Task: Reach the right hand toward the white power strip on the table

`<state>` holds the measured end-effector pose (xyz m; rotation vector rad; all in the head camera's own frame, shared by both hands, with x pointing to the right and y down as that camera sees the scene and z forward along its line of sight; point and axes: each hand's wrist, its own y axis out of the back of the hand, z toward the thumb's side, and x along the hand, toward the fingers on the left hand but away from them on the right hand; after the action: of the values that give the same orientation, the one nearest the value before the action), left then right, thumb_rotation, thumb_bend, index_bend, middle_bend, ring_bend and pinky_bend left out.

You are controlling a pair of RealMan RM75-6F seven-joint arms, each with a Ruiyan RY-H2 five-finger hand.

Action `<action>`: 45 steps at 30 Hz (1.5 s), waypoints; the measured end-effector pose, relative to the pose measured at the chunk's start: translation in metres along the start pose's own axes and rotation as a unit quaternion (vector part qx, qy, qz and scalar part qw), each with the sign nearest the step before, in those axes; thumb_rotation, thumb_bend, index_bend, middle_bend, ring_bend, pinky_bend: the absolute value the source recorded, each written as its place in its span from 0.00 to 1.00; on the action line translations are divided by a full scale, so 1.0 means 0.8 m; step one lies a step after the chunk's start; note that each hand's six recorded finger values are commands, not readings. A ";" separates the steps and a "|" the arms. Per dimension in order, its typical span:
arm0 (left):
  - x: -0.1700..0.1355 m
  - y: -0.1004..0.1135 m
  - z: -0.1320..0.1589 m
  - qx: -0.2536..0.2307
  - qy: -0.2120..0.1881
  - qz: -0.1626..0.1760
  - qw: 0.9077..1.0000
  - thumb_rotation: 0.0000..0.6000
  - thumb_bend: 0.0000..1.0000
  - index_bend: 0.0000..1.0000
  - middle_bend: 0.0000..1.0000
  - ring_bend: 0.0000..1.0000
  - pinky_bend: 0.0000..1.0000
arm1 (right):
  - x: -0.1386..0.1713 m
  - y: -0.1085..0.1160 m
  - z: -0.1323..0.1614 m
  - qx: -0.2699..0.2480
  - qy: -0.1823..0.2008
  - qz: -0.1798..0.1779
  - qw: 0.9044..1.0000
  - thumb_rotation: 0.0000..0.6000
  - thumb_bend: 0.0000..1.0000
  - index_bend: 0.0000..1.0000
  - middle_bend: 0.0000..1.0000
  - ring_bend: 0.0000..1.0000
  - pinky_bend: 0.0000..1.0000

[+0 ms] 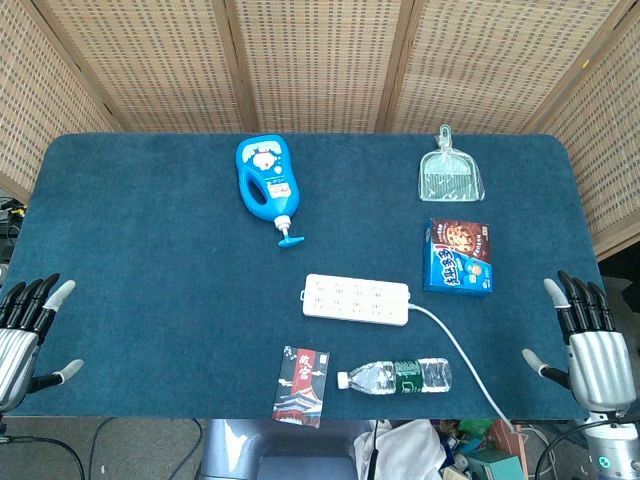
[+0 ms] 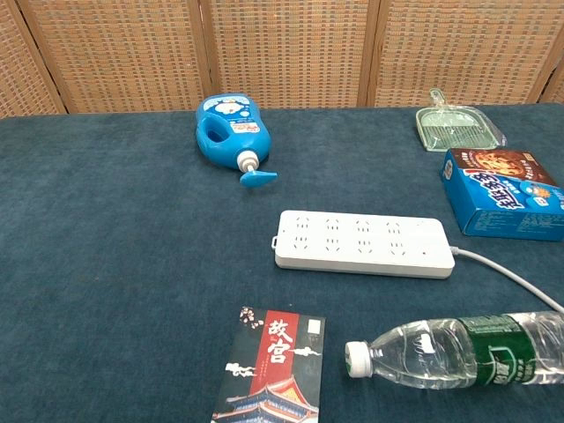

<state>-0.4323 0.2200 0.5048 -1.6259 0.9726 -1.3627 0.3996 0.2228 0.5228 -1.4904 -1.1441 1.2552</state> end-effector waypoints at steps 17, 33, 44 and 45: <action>0.005 -0.001 -0.007 -0.002 0.013 -0.004 1.000 1.00 0.00 0.00 0.00 0.00 0.00 | -0.018 -0.010 0.016 0.004 0.030 0.018 0.999 1.00 0.00 0.00 0.29 0.25 0.30; 0.028 -0.010 -0.012 0.002 0.038 -0.017 0.999 1.00 0.00 0.00 0.00 0.00 0.00 | -0.124 -0.083 0.124 -0.032 0.171 0.143 0.974 1.00 0.69 0.15 0.94 0.96 1.00; 0.036 -0.013 -0.016 0.000 0.046 -0.026 0.999 1.00 0.00 0.00 0.00 0.00 0.00 | -0.139 -0.162 0.159 -0.006 0.166 0.243 0.956 1.00 0.69 0.23 0.94 0.96 1.00; 0.036 -0.014 -0.016 0.001 0.046 -0.027 0.999 1.00 0.00 0.00 0.00 0.00 0.00 | -0.139 -0.166 0.160 -0.003 0.164 0.246 0.955 1.00 0.70 0.23 0.94 0.96 1.00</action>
<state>-0.4401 0.1967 0.5276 -1.6105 0.9875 -1.4859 0.2490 0.1492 0.6579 -1.9780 -0.5745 1.2536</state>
